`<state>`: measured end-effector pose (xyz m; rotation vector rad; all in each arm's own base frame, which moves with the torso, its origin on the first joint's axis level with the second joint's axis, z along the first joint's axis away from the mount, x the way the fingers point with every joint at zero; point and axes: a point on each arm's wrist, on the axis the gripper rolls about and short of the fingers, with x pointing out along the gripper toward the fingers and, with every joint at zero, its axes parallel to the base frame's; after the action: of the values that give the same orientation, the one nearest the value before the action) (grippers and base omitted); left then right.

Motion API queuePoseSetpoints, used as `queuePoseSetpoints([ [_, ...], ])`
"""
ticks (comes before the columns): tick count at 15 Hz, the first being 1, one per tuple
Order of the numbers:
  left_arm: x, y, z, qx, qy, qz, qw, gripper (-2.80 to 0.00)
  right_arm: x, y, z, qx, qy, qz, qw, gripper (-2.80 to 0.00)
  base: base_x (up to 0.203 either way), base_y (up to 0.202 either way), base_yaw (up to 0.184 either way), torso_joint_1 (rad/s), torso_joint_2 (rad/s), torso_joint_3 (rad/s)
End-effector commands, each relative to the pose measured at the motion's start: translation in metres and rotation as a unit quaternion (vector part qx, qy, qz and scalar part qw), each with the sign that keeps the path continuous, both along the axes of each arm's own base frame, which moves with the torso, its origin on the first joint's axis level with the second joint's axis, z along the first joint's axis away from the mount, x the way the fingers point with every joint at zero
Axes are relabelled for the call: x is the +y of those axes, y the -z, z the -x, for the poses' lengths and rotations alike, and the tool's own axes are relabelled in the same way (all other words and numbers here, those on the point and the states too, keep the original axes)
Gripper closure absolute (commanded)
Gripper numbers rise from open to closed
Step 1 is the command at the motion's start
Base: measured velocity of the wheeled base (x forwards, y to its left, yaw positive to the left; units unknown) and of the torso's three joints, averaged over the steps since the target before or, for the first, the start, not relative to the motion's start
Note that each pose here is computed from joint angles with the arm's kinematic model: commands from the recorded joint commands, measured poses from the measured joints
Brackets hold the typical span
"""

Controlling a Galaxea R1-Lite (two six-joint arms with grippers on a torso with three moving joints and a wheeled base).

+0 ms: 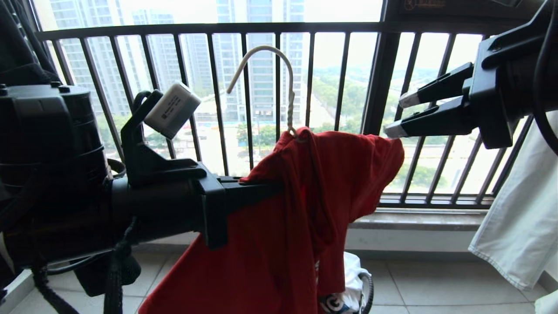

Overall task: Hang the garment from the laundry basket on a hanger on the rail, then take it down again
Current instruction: Hang the clothes rack on the clothesline

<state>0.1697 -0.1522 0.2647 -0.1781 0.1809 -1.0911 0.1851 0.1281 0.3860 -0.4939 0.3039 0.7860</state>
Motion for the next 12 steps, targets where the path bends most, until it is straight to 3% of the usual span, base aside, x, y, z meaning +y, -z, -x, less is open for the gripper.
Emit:
queuePoseSetpoints([
  [1, 0.004, 0.003, 0.005, 0.002, 0.01, 0.0, 0.9999, 0.0, 0.01, 0.006, -0.02, 0.007, -0.037, 0.005, 0.999, -2.8, 0.0, 0.0, 0.0, 0.0, 0.0, 0.0],
  [4, 0.008, 0.01, 0.01, 0.01, 0.033, -0.005, 0.9994, 0.0, 0.02, 0.019, -0.035, 0.022, -0.059, 0.028, 0.998, -2.8, 0.0, 0.0, 0.0, 0.0, 0.0, 0.0],
  [10, 0.012, 0.005, 0.016, 0.001, 0.035, 0.001, 0.9994, 0.0, 0.026, 0.033, -0.04, 0.058, -0.085, 0.038, 0.994, -2.8, 0.0, 0.0, 0.0, 0.0, 0.0, 0.0],
  [12, 0.016, 0.001, 0.023, -0.008, 0.038, 0.008, 0.9992, 0.0, 0.027, 0.037, -0.034, 0.088, -0.111, 0.043, 0.989, -2.8, 0.0, 0.0, 0.0, 0.0, 0.0, 0.0],
])
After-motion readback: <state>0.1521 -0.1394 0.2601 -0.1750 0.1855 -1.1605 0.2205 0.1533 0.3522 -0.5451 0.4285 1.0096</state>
